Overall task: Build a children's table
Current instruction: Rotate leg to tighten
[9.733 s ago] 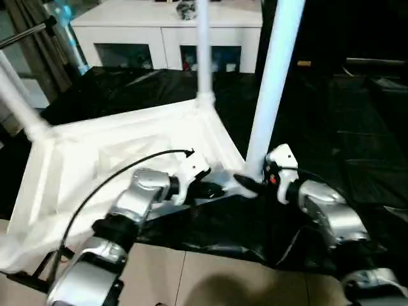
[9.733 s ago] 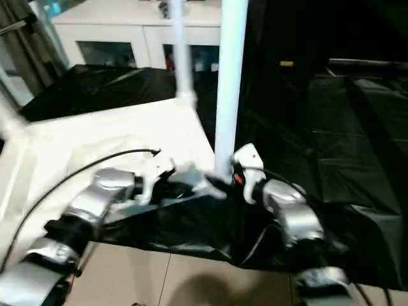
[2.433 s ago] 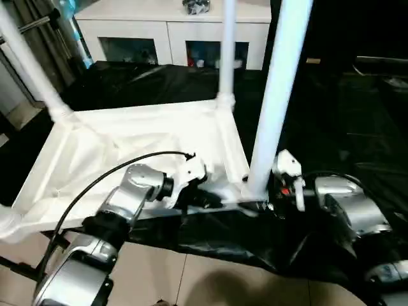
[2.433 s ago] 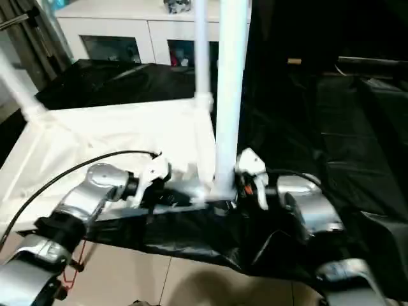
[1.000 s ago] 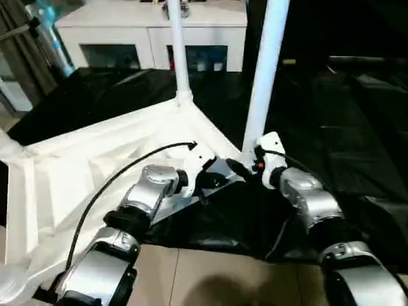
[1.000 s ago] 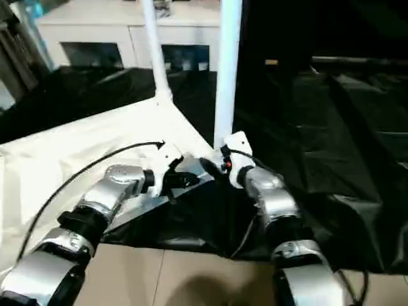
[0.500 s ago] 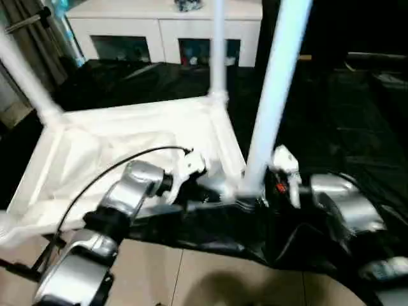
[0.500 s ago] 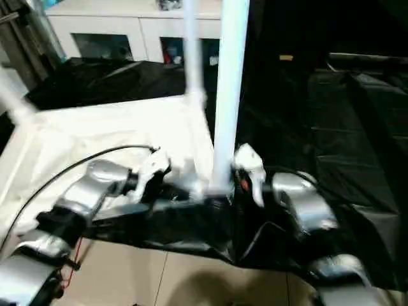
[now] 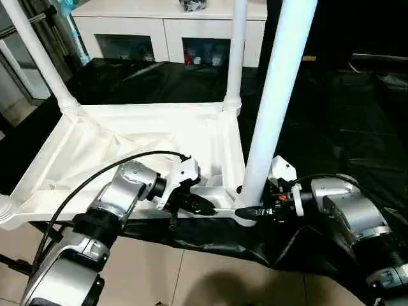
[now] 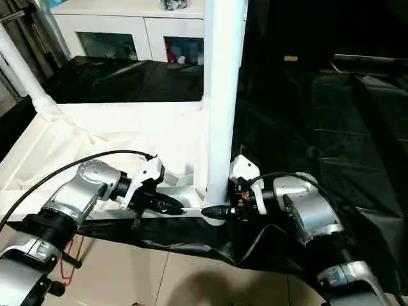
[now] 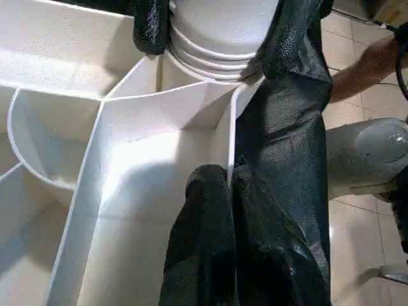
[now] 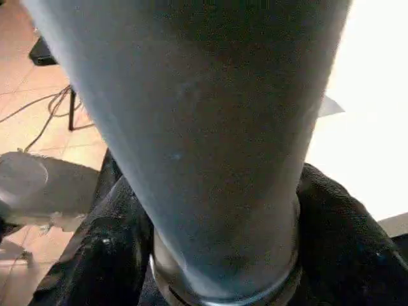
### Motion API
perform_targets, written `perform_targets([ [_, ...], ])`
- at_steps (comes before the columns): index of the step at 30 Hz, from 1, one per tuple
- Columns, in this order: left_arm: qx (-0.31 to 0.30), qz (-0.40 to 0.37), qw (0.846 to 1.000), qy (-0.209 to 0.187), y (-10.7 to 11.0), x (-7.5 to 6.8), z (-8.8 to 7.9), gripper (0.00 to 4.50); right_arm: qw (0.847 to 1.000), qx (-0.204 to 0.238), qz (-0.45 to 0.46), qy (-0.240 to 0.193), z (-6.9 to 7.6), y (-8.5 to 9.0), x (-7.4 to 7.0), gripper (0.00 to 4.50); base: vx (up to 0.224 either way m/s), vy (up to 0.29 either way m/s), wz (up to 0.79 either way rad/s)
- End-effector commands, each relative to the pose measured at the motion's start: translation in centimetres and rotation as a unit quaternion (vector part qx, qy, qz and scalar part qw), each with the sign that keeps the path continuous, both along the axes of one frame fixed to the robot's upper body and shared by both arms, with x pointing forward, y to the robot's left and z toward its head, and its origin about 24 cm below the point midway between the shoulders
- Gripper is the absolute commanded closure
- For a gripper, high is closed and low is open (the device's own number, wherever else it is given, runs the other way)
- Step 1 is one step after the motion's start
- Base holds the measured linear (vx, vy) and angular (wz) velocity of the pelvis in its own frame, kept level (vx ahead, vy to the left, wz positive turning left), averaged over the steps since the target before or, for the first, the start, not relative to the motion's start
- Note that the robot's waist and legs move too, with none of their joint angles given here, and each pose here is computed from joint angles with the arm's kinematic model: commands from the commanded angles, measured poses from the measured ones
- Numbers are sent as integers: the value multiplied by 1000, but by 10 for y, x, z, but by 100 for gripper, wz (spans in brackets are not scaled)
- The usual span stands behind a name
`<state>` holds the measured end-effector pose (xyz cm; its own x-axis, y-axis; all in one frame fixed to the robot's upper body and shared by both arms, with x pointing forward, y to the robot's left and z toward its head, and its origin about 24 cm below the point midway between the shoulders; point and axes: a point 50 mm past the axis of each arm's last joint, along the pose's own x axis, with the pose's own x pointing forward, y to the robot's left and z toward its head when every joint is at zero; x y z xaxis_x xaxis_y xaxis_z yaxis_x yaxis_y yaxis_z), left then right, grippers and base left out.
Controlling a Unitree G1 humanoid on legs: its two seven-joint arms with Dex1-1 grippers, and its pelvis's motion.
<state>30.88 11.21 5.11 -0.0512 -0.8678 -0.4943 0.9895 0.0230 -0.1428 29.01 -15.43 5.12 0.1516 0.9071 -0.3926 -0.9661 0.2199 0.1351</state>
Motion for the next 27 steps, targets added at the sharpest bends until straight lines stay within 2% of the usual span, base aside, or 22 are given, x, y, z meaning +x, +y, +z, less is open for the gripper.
perform_targets([
  [1,-18,15,1000,-10,-10,1,2,450,999,-5,-33,18,-17,10,-3,179,0,0,0],
  [4,-26,38,999,-12,-17,4,0,450,995,-23,-100,5,-29,14,2,180,0,0,0],
  [6,-29,68,997,-17,-25,7,-1,450,984,-31,-177,2,-39,18,10,181,0,0,0],
  [8,-28,82,996,-21,-28,9,-2,450,979,-29,-202,6,-41,21,12,181,0,0,0],
  [11,-31,130,991,-30,-41,15,-3,450,961,-17,-276,19,-48,35,20,182,0,0,0],
  [12,-35,148,988,-32,-47,17,-2,450,952,-25,-305,13,-50,42,24,182,0,0,0],
  [13,-36,150,988,-32,-48,17,-2,450,951,-27,-308,13,-50,43,24,182,0,0,0],
  [15,-45,164,985,-36,-58,18,-2,450,952,-22,-304,-5,-50,61,27,182,0,0,0],
  [17,-49,159,985,-37,-60,17,-1,450,953,-12,-302,0,-49,66,28,182,0,0,0],
  [18,-50,157,986,-39,-61,17,-1,450,953,-5,-302,4,-49,67,28,127,0,0,0],
  [19,-51,155,986,-40,-62,17,0,450,952,7,-305,12,-46,68,30,113,0,0,0],
  [21,-55,146,987,-45,-59,17,2,450,954,22,-300,17,-40,66,34,106,0,0,0],
  [24,-55,136,988,-47,-56,16,2,450,957,21,-288,6,-35,63,37,71,0,0,0],
  [26,-53,122,990,-46,-52,14,2,450,967,23,-255,-10,-29,58,37,69,0,0,0],
  [27,-54,107,992,-46,-49,12,1,450,976,26,-214,-17,-24,54,34,69,0,0,0],
])
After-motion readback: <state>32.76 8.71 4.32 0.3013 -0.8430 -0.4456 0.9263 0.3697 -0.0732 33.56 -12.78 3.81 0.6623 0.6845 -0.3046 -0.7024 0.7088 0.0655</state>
